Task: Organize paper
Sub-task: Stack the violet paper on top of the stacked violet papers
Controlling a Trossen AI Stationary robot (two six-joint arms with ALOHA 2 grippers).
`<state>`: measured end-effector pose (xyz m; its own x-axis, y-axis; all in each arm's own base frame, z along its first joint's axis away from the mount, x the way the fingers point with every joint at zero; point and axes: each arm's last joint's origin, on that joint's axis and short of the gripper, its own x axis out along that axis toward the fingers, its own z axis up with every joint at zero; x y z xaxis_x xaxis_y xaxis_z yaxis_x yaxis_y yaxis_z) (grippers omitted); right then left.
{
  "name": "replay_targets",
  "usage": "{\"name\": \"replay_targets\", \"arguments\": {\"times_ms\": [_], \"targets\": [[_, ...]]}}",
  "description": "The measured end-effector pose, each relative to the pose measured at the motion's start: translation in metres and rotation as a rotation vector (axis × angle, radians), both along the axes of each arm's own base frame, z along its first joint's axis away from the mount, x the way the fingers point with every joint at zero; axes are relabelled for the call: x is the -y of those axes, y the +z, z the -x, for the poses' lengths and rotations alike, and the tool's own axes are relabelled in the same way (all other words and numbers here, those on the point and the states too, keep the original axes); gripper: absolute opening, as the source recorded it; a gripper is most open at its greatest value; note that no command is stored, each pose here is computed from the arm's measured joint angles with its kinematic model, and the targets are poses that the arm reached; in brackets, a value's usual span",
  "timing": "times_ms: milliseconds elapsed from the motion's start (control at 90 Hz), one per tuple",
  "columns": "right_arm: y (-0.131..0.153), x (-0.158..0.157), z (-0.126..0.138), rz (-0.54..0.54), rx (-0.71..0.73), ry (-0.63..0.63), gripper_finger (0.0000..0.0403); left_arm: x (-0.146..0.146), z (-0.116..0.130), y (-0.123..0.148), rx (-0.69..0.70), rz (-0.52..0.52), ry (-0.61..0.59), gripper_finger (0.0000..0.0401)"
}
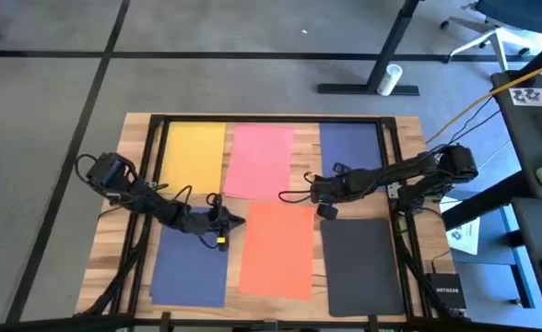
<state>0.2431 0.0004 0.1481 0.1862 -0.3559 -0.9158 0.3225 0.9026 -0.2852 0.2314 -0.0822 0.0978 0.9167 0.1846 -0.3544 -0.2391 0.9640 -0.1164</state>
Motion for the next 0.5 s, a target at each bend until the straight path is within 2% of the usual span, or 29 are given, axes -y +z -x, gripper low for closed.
{"name": "replay_targets", "arguments": {"times_ms": [189, 500], "targets": [[-0.009, 0.001, 0.000, 0.051, -0.001, 0.015, 0.0120, 0.000, 0.000, 0.000, -0.001, -0.002, 0.000, 0.0014], [-0.027, 0.001, -0.006, 0.065, -0.063, 0.044, 0.0126, 0.000, 0.000, -0.001, -0.006, -0.003, 0.000, 0.0014]]}}
